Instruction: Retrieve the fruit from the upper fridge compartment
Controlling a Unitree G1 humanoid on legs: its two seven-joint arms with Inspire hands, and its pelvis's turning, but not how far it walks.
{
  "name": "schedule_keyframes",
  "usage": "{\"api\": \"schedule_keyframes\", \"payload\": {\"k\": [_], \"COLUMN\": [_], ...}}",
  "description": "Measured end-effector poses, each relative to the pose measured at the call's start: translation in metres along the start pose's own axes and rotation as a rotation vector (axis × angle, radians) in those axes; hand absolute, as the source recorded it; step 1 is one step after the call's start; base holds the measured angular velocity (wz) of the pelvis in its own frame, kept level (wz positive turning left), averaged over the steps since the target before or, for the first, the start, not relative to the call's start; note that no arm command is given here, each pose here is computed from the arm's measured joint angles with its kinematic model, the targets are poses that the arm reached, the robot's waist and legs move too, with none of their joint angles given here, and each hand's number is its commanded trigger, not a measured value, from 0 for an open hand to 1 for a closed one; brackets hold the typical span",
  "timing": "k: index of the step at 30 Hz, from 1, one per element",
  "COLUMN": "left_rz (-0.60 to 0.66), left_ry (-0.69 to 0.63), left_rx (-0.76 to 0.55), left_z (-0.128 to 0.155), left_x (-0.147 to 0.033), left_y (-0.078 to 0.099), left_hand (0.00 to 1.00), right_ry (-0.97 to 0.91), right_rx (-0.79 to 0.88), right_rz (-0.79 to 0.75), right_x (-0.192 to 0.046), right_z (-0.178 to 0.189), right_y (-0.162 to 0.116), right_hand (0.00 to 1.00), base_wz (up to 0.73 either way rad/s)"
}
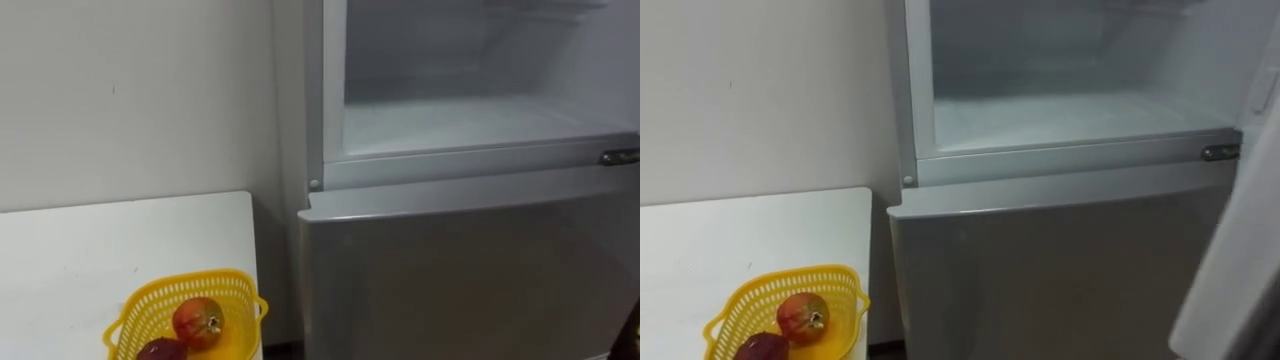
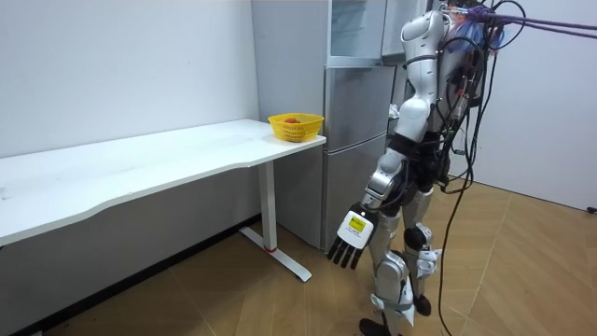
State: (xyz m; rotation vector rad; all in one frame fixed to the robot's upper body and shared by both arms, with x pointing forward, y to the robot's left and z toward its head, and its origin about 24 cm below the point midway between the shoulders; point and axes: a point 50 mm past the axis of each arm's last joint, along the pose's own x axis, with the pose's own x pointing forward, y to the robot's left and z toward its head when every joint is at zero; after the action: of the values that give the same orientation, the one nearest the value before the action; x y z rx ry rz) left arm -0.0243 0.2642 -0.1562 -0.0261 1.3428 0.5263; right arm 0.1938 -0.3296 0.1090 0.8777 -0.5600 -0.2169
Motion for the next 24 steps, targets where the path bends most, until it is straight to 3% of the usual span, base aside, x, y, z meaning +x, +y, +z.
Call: {"api": "schedule_keyframes", "payload": {"k": [11, 17, 24], "left_rz": [-0.019, -0.019, -0.047], "left_ry": [-0.009, -0.018, 0.017], "left_rx": [0.027, 0.08, 0.103], "left_z": [0.004, 0.009, 0.005], "left_x": [0.001, 0.002, 0.002], "left_y": [-0.003, -0.002, -0.003], "left_hand": [0.0, 0.0, 0.0], "right_ry": [0.086, 0.155, 0.191], "right_rx": [-0.152, -0.327, -0.347], "right_rz": [0.055, 0.092, 0.142], "right_x": [0.003, 0.016, 0.03], "right_z": [-0.008, -0.011, -0.025], "right_y": [0.004, 0.008, 0.02], "right_hand": [0.0, 0.0, 0.0], "base_wz": [0.0, -0.02, 0.0]}}
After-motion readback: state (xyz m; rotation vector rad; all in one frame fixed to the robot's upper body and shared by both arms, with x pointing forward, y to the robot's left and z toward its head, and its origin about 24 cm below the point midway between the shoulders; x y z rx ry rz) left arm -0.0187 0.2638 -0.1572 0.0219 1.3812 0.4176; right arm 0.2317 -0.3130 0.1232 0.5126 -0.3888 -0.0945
